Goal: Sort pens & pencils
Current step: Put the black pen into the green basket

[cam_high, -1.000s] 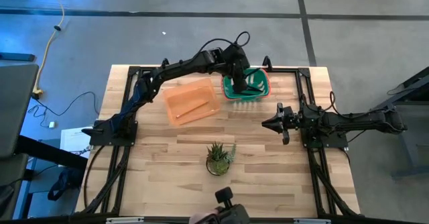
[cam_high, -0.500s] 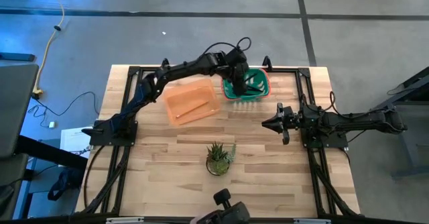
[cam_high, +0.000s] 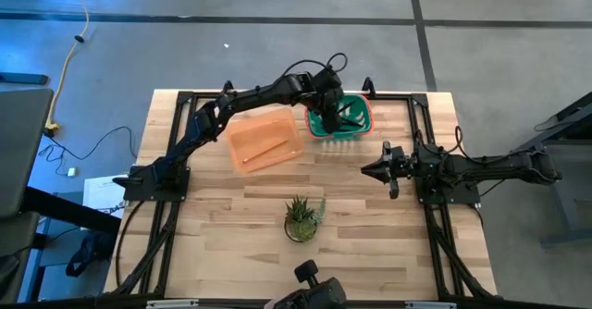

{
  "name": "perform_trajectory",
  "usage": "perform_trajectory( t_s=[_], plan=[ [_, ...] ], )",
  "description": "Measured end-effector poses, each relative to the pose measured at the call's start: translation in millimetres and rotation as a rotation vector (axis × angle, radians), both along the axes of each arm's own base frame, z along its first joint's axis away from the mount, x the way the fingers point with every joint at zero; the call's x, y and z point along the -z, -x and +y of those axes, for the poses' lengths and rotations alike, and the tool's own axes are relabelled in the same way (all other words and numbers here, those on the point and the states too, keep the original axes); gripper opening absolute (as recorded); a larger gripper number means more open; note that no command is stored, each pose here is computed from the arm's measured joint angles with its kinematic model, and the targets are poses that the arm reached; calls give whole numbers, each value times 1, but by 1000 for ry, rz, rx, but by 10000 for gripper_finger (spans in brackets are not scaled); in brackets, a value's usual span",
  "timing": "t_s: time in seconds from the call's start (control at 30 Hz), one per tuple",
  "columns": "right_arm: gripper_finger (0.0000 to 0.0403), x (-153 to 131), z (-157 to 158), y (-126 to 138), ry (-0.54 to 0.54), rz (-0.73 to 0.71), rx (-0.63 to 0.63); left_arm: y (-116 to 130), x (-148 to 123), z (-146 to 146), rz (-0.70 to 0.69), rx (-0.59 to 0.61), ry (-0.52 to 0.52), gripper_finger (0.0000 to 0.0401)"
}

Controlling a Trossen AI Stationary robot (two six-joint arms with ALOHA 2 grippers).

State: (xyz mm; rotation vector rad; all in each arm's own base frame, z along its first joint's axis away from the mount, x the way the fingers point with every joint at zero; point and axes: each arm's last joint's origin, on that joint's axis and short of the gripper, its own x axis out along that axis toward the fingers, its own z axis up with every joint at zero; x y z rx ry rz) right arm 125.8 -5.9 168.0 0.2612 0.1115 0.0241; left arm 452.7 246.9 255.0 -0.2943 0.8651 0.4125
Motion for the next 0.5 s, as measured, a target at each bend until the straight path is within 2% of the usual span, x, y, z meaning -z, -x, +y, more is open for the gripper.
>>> perform_trajectory(
  t_s=[0.33, 0.5],
  plan=[
    [32, 0, 0, 0, -1, 0, 0, -9, 19, -4, 34, -3, 12, 3],
    [32, 0, 0, 0, -2, 0, 0, -10, 37, -5, 92, -12, 48, 3]
  ],
)
